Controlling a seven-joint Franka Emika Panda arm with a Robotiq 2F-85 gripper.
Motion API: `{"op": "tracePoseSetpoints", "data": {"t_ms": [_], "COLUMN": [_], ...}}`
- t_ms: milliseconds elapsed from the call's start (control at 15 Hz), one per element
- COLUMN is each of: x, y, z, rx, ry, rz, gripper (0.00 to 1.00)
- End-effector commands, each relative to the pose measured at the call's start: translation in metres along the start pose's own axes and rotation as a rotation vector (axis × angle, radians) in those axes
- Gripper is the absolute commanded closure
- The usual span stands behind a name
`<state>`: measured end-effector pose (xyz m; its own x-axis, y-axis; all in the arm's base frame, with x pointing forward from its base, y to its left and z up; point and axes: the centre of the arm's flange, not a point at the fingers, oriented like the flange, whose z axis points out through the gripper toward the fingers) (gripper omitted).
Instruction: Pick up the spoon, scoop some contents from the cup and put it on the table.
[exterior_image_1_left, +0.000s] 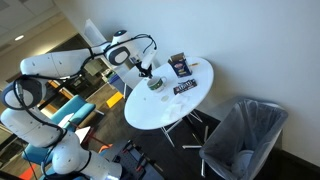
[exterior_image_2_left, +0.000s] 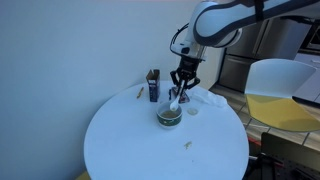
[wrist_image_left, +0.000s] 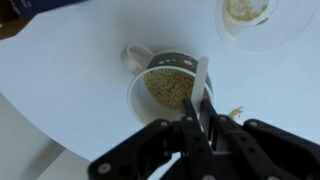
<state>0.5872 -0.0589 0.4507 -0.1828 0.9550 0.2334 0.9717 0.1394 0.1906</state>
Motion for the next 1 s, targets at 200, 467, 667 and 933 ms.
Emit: {"op": "tracePoseSetpoints", "data": {"t_ms": [200, 467, 667, 933], "x": [-0.006, -0.003, 0.002, 0.006], "y": [-0.018, -0.035, -0.054, -0.085], "z": [-0.019, -0.021, -0.019, -0.011], "rx": [0.069, 0.107, 0.117, 0.106], "ry": [0.081, 0.122, 0.164, 0.200], "rz": [0.019, 0.022, 0.012, 0.015], "gripper": [0.97, 0.97, 0.97, 0.97]}}
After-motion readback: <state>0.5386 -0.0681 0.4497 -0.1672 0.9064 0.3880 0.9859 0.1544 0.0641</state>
